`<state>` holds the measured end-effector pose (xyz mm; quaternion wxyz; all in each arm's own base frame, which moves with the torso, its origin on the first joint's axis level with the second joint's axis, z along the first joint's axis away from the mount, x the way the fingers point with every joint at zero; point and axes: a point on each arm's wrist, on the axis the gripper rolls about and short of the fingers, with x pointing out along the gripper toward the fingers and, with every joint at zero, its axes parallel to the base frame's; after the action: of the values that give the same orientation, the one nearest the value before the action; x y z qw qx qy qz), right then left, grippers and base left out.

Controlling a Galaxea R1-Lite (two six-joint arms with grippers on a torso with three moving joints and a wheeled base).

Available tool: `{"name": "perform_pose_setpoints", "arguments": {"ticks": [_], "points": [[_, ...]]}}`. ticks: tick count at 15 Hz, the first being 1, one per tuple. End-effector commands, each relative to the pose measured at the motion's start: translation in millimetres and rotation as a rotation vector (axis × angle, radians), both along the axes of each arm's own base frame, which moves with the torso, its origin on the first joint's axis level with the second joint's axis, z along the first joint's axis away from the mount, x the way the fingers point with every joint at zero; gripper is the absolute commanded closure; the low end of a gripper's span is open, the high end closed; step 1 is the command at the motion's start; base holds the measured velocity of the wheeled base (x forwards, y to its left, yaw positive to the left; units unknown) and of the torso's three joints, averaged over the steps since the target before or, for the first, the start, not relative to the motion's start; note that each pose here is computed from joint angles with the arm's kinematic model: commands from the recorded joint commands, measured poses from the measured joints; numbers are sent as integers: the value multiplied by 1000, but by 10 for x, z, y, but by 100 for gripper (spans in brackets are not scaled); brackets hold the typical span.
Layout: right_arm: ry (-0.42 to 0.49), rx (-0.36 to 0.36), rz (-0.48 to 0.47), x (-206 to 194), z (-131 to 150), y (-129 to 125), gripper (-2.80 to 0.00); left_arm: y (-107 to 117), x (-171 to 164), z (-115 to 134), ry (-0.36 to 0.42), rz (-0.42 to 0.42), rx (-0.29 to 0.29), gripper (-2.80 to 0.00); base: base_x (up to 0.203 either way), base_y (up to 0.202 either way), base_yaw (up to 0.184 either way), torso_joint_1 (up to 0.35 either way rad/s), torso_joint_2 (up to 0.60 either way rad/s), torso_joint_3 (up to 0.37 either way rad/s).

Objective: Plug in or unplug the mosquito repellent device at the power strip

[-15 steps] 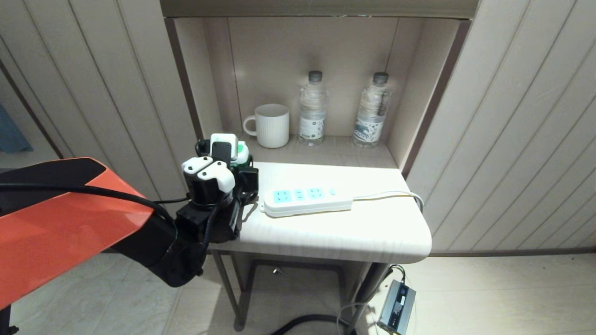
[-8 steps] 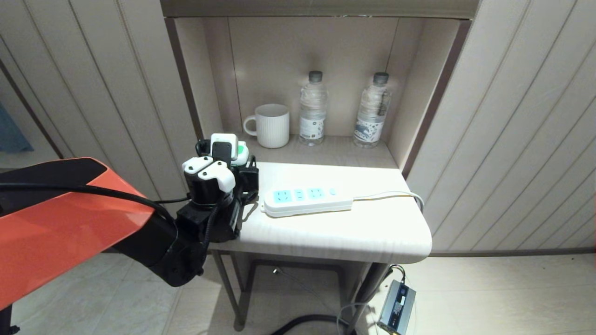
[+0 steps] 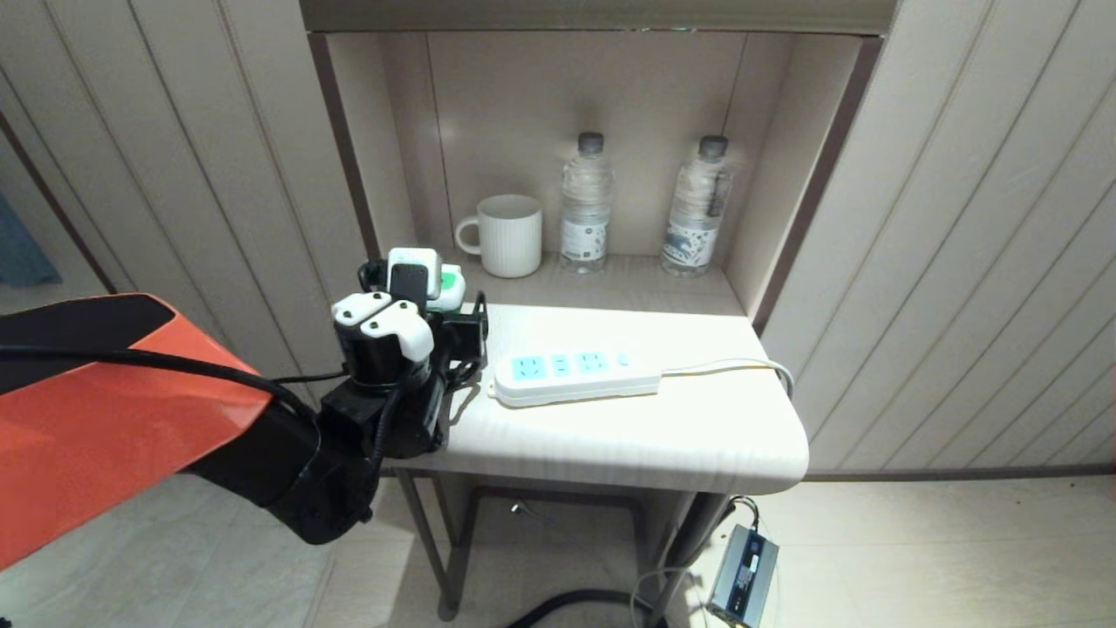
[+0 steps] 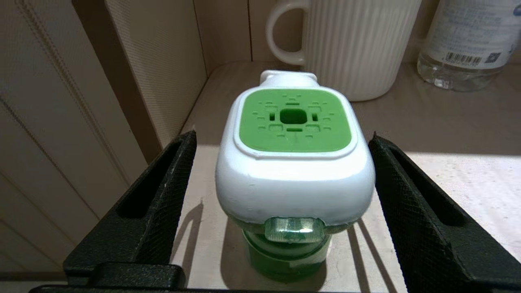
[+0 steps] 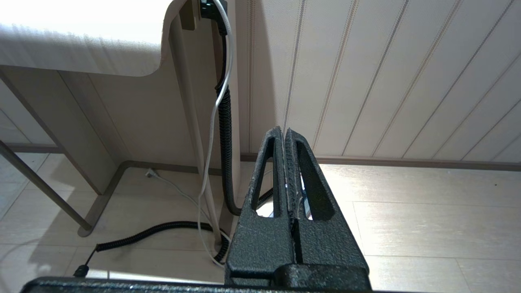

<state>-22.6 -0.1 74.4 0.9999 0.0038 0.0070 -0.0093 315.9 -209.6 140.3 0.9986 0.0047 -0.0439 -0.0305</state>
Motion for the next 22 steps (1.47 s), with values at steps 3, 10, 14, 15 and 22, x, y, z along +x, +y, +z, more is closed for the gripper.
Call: {"name": "perform_pose_setpoints", "arguments": {"ticks": [3,10,14,15,22], "points": [[0,0,0,0,0,0,0,142,-398,460,-79,-35,-57,-280,0,0,0,0,0,0],[1,0,0,1,0,0,0,502,-1069,829,-148,-139,-89,-280,0,0,0,0,0,0],[4,0,0,3,1,0,0,938,-1624,1139,-223,-182,-130,0,0,0,0,0,0,0],[0,0,0,0,0,0,0,1059,-1768,1171,-232,-190,-131,0,0,0,0,0,0,0],[0,0,0,0,0,0,0,1908,-2563,954,-205,-61,-37,0,0,0,0,0,0,0]]}}
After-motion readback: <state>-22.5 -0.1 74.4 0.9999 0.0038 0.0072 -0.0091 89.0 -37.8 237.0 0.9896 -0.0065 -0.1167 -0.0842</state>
